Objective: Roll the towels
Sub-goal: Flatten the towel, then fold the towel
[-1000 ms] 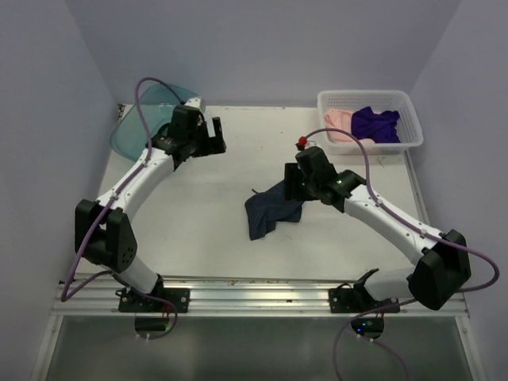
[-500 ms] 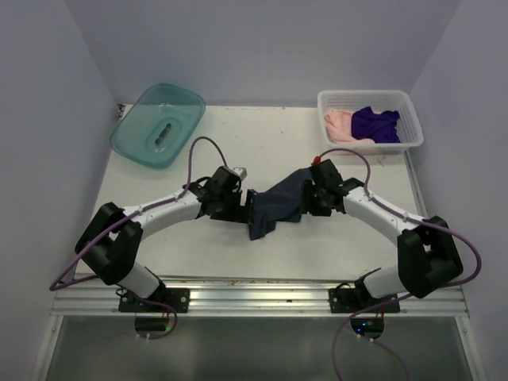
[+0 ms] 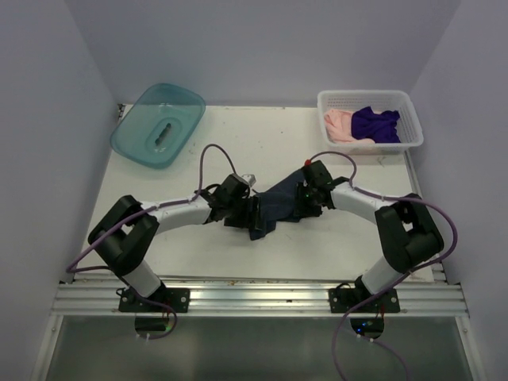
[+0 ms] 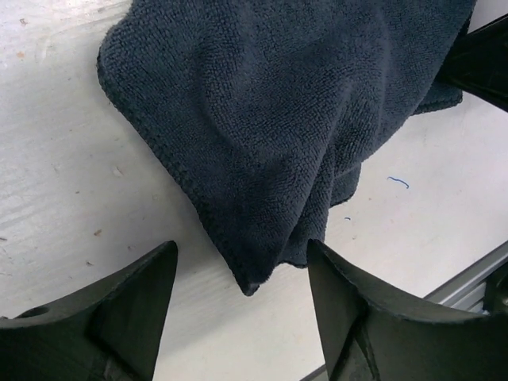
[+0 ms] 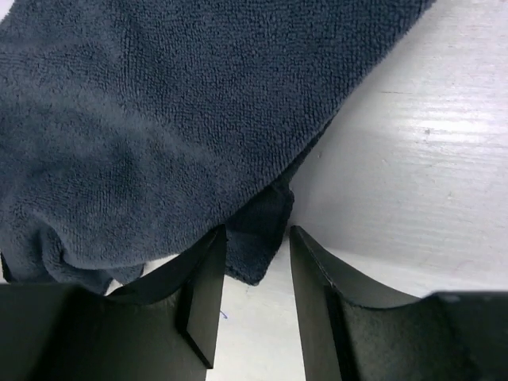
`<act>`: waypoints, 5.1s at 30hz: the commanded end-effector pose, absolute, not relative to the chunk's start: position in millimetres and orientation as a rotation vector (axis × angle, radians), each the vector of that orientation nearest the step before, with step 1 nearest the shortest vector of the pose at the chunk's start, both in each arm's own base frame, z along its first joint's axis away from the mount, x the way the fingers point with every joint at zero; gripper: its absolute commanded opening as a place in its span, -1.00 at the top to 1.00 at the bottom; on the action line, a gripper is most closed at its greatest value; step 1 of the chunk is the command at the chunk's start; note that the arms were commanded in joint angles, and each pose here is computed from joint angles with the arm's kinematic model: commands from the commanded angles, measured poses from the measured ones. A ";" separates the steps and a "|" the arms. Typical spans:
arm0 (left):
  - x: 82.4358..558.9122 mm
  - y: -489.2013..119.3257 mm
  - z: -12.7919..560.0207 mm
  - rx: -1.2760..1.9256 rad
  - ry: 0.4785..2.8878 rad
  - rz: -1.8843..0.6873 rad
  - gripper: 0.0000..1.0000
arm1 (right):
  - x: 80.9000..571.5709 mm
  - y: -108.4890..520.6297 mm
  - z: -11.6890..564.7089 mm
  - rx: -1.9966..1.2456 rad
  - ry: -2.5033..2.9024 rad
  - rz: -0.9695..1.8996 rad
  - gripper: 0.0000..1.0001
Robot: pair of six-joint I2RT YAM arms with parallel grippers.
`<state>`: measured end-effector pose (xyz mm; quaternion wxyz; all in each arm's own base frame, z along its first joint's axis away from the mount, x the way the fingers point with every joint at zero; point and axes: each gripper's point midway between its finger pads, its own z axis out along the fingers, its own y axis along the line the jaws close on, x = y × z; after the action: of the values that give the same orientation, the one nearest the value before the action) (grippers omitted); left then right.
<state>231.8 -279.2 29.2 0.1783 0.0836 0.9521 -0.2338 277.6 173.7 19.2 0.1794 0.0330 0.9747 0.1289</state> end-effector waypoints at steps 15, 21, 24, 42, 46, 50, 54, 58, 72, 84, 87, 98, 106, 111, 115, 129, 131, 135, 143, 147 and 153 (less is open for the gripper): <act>261.5 -283.0 59.4 0.188 2.603 -0.636 1.00 | 311.1 163.1 80.5 0.208 2.534 0.330 1.00; 336.4 -271.8 146.6 0.132 2.408 -0.726 1.00 | 374.2 151.4 158.3 0.219 2.350 0.328 1.00; 383.8 -259.5 218.7 0.114 2.228 -0.724 1.00 | 413.2 146.7 217.1 0.235 2.228 0.371 1.00; 365.3 -209.5 235.4 0.029 2.171 -0.722 1.00 | 355.2 120.4 214.3 0.237 2.224 0.393 1.00; 317.3 -207.2 124.0 -0.049 2.406 -0.786 0.70 | 287.6 96.1 109.4 0.320 2.458 0.280 0.65; 303.1 -203.8 80.0 -0.095 2.533 -0.765 -0.39 | 253.5 79.5 69.5 0.395 2.559 0.181 0.38; 301.3 -191.3 72.6 -0.110 2.565 -0.663 -0.39 | 249.0 74.9 74.1 0.415 2.542 0.168 0.30; 288.4 -182.5 63.0 -0.124 2.598 -0.618 -0.26 | 255.9 79.7 80.0 0.423 2.516 0.203 0.22; 227.2 -211.2 16.7 -0.145 2.726 -0.560 -0.21 | 246.9 99.3 58.2 0.429 2.585 0.291 -0.25; 224.6 -195.0 4.6 -0.205 2.755 -0.414 0.06 | 241.2 112.9 53.4 0.399 2.602 0.315 -0.16; 222.3 -191.1 2.0 -0.201 2.757 -0.366 0.06 | 239.6 116.8 52.0 0.386 2.608 0.313 -0.15; 220.6 -180.3 -15.2 -0.180 2.798 -0.200 0.52 | 238.4 125.5 33.3 0.408 2.630 0.276 -0.15; 217.9 -177.2 -14.4 -0.195 2.804 -0.180 1.00 | 232.2 124.0 18.5 0.443 2.653 0.269 -0.08; 222.1 -177.6 -1.9 -0.209 2.774 -0.190 1.00 | 228.5 121.9 13.5 0.447 2.659 0.258 0.04; 226.8 -179.9 8.7 -0.214 2.750 -0.206 1.00 | 227.7 122.6 10.5 0.454 2.661 0.264 0.15; 229.1 -181.7 16.6 -0.219 2.731 -0.227 1.00 | 217.1 129.1 5.6 0.466 2.664 0.277 0.24; 229.5 -182.1 17.1 -0.219 2.730 -0.228 1.00 | 216.5 129.1 5.8 0.472 2.662 0.278 0.24; 228.2 -182.1 15.7 -0.222 2.732 -0.234 1.00 | 213.3 127.7 4.1 0.484 2.663 0.273 0.31; 227.8 -182.2 16.9 -0.222 2.725 -0.245 1.00 | 205.6 120.9 2.8 0.534 2.649 0.260 0.60; 227.4 -181.9 17.7 -0.224 2.721 -0.249 1.00 | 202.9 118.3 1.7 0.537 2.647 0.253 0.18; 226.8 -181.9 17.9 -0.226 2.718 -0.255 1.00 | 199.0 121.0 -2.7 0.530 2.664 0.260 0.16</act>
<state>230.1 -187.7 16.4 0.1948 -0.0760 0.9729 -0.0987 221.3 136.2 18.1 0.2374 0.1849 0.9441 0.1344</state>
